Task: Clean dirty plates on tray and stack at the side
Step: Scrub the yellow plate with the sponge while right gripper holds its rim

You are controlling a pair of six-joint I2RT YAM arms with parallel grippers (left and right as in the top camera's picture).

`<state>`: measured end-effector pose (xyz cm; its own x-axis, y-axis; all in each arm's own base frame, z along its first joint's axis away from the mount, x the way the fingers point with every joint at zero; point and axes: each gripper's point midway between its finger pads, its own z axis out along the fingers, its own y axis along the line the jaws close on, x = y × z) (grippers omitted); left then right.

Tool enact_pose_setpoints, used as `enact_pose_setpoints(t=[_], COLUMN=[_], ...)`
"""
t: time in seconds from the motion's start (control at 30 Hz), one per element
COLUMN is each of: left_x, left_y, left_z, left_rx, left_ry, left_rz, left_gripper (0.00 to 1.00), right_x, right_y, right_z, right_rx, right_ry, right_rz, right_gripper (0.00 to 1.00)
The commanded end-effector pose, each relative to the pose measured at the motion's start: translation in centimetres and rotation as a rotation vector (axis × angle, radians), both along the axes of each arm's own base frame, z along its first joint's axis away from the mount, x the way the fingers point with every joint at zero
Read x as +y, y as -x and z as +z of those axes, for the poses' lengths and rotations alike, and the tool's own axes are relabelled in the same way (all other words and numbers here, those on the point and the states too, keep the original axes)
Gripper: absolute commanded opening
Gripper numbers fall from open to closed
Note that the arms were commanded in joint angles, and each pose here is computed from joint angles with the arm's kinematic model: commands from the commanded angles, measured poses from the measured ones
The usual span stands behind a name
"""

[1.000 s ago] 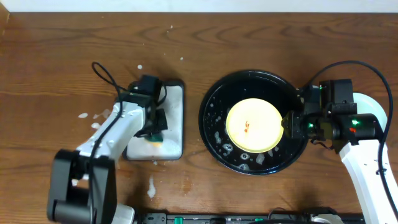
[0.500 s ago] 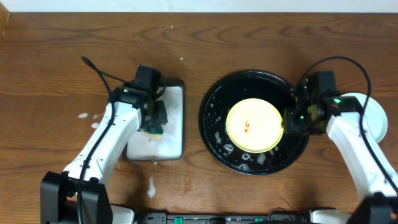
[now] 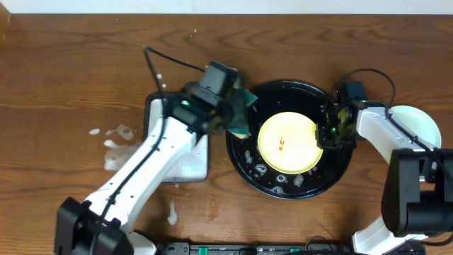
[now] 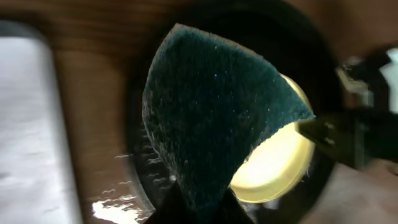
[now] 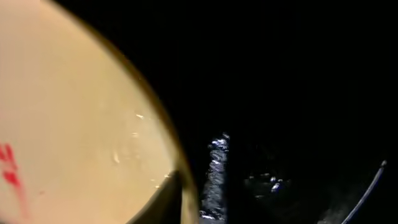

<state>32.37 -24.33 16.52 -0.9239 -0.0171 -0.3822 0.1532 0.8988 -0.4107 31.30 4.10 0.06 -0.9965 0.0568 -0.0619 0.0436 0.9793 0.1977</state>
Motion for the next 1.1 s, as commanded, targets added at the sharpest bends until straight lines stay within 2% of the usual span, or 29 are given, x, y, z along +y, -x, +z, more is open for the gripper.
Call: enact_pose_setpoints(t=[0.0, 0.1, 0.2, 0.33, 0.57, 0.63, 0.73, 0.97, 1.07], left_x=[-3.6, -6.3, -8.6, -11.0, -11.8, -11.2, -8.2, 1.4, 2.4], left_y=[1.2, 2.2, 3.4, 4.2, 4.2, 3.9, 2.7, 1.1, 0.8], left_z=[-1.2, -3.1, -5.4, -9.0, -15.7, -16.9, -18.1, -17.5, -17.1], left_rx=[0.064, 0.081, 0.122, 0.153, 0.244, 0.248, 0.218, 0.078, 0.051], left_ry=[0.053, 0.043, 0.033, 0.01, -0.036, -0.069, -0.191, -0.655, -0.713], left_rz=[-0.026, -0.087, -0.112, -0.15, -0.098, -0.097, -0.022, 0.068, 0.065], left_gripper=[0.07, 0.08, 0.08, 0.13, 0.15, 0.09, 0.07, 0.08, 0.07], right_x=[1.5, 2.2, 2.0, 1.6, 1.6, 1.6, 1.6, 1.2, 1.2], right_y=[-0.3, -0.3, -0.1, 0.6, 1.1, 1.2, 1.4, 1.7, 1.8], right_z=[-0.6, -0.3, -0.4, -0.6, -0.6, -0.6, -0.7, -0.8, -0.9], right_rx=[-0.002, -0.003, 0.004, 0.049, 0.072, 0.075, 0.083, 0.095, 0.098], right_ry=[-0.122, -0.177, -0.169, -0.142, -0.134, -0.133, -0.118, -0.09, -0.087], right_rz=[0.046, 0.043, 0.037, -0.018, -0.023, -0.022, -0.016, -0.015, -0.015], right_gripper=[0.03, 0.01, 0.01, 0.01, 0.01, 0.01, 0.01, 0.01, 0.01])
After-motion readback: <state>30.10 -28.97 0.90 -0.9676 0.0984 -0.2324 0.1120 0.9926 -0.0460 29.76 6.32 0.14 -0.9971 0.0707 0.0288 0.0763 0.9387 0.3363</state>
